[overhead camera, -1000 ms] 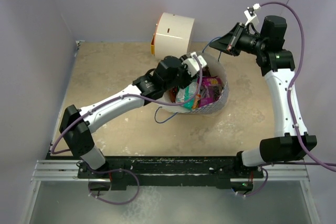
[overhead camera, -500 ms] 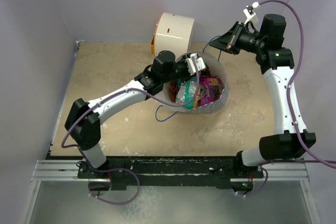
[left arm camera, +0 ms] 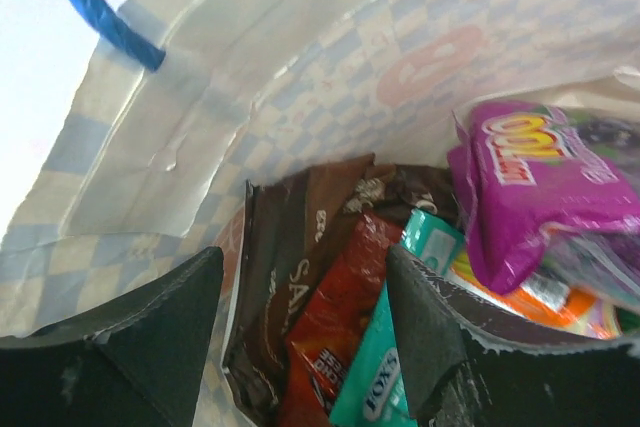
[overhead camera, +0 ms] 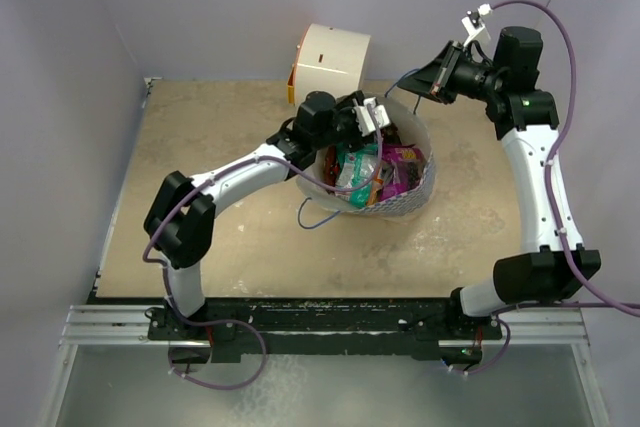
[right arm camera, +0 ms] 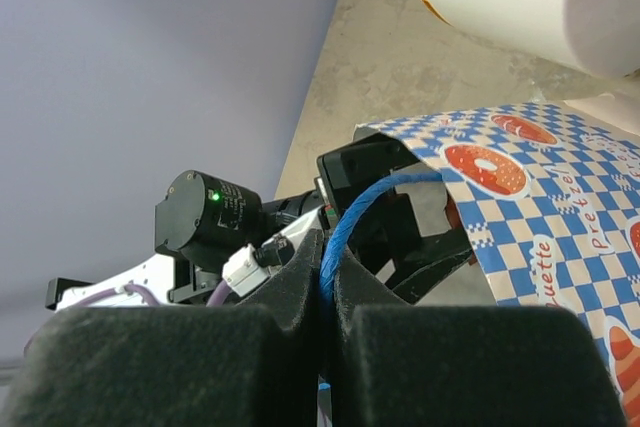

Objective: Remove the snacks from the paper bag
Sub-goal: Take out the snack from the paper bag.

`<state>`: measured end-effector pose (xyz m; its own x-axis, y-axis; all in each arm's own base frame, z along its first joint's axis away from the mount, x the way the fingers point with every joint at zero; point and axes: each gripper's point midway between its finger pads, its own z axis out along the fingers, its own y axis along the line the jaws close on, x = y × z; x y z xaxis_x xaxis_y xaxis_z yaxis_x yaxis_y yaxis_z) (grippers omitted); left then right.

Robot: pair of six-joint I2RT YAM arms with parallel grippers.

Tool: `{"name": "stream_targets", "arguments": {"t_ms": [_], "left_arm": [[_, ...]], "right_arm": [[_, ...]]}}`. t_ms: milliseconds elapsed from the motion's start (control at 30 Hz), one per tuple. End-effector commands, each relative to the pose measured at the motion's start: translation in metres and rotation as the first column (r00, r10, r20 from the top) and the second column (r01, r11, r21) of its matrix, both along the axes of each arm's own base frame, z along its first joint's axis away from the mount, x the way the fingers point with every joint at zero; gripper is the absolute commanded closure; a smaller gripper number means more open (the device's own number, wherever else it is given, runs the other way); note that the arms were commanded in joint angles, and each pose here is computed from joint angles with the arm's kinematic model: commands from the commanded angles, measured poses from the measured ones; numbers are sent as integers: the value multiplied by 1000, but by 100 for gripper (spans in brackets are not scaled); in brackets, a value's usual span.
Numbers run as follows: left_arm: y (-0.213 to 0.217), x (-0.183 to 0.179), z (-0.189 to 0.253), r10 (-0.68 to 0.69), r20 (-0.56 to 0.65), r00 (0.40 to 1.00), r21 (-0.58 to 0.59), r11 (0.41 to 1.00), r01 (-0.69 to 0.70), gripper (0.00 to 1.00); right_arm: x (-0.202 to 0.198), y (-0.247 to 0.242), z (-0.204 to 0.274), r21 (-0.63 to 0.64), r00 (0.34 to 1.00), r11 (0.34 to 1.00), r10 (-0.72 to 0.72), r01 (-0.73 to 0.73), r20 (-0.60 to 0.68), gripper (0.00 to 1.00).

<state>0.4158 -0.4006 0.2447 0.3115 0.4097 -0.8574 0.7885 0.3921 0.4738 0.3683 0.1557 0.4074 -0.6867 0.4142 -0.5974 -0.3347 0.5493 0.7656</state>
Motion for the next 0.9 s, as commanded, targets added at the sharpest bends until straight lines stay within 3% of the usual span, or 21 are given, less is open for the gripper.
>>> {"name": "stream_targets", "arguments": {"t_ms": [0, 133, 233, 500, 567, 867], "left_arm": [[-9, 28, 35, 52, 123, 991, -76, 996, -43, 29], [-12, 43, 22, 88, 112, 990, -61, 995, -82, 30], [-12, 48, 9, 91, 81, 993, -51, 995, -87, 39], [-6, 45, 2, 124, 15, 992, -56, 991, -123, 82], [-3, 42, 8, 140, -1, 990, -61, 988, -139, 98], [0, 3, 49, 206, 28, 978, -44, 978, -205, 100]], "right_arm": [[-13, 8, 38, 19, 991, 998, 61, -64, 123, 100], [-17, 9, 41, 16, 989, 998, 63, -66, 134, 100], [-18, 9, 42, 16, 988, 998, 65, -67, 137, 100], [-16, 10, 42, 15, 988, 997, 72, -75, 139, 100], [-15, 9, 43, 12, 987, 997, 69, -71, 147, 100], [-15, 6, 41, 9, 987, 999, 42, -44, 154, 100]]}}
